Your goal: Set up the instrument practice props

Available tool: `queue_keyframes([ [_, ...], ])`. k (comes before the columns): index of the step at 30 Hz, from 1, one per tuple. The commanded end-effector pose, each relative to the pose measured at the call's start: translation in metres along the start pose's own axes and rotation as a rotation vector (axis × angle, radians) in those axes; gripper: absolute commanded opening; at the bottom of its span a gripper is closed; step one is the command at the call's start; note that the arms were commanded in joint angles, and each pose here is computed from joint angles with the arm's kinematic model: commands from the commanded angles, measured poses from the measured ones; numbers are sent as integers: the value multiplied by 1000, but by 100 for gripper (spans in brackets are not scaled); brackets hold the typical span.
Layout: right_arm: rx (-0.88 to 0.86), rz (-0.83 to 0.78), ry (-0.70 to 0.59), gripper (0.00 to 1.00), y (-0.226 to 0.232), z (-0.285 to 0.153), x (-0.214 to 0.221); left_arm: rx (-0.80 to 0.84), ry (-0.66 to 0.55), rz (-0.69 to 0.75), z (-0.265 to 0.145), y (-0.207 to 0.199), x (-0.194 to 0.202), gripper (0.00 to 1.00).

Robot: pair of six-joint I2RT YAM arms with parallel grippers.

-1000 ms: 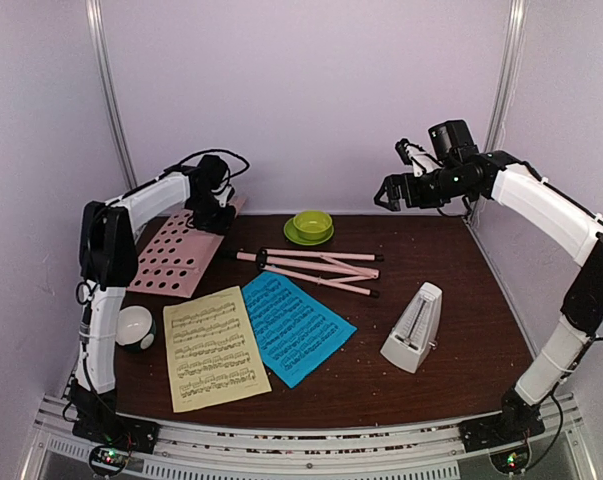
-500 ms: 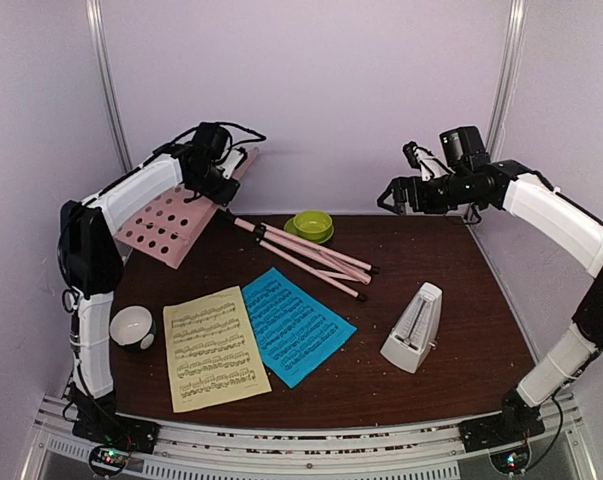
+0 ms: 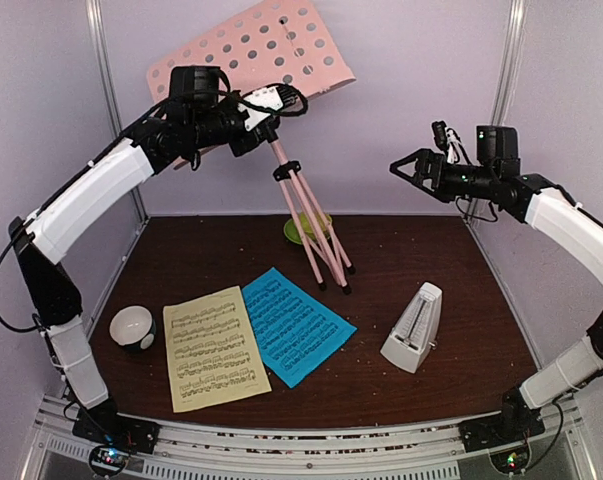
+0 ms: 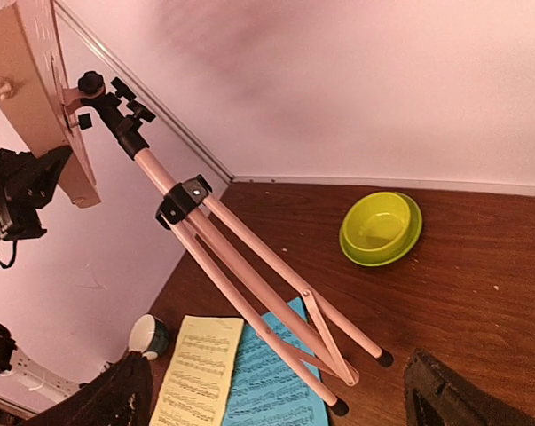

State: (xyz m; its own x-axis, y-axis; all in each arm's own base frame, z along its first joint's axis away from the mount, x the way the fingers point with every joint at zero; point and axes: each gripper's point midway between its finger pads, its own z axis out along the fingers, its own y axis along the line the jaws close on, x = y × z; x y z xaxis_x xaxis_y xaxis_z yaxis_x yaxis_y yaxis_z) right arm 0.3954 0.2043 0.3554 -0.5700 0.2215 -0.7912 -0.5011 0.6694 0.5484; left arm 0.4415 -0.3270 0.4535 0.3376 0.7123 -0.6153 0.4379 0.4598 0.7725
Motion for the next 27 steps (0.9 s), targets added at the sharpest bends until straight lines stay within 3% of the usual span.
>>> queue_keyframes([
  [1,-191,6,-63,97,43,0,-24,-390,-442,162,-120,108,-124,0],
  [7,-340,-28,-27,95,91,9,-26,-290,-645,185,-183,87,-167,0],
  [13,-520,23,-51,100,126,8,-28,-174,-781,160,-235,61,-190,0],
  [27,-1103,15,80,100,266,-43,7,-4,-944,94,-304,28,-221,0],
])
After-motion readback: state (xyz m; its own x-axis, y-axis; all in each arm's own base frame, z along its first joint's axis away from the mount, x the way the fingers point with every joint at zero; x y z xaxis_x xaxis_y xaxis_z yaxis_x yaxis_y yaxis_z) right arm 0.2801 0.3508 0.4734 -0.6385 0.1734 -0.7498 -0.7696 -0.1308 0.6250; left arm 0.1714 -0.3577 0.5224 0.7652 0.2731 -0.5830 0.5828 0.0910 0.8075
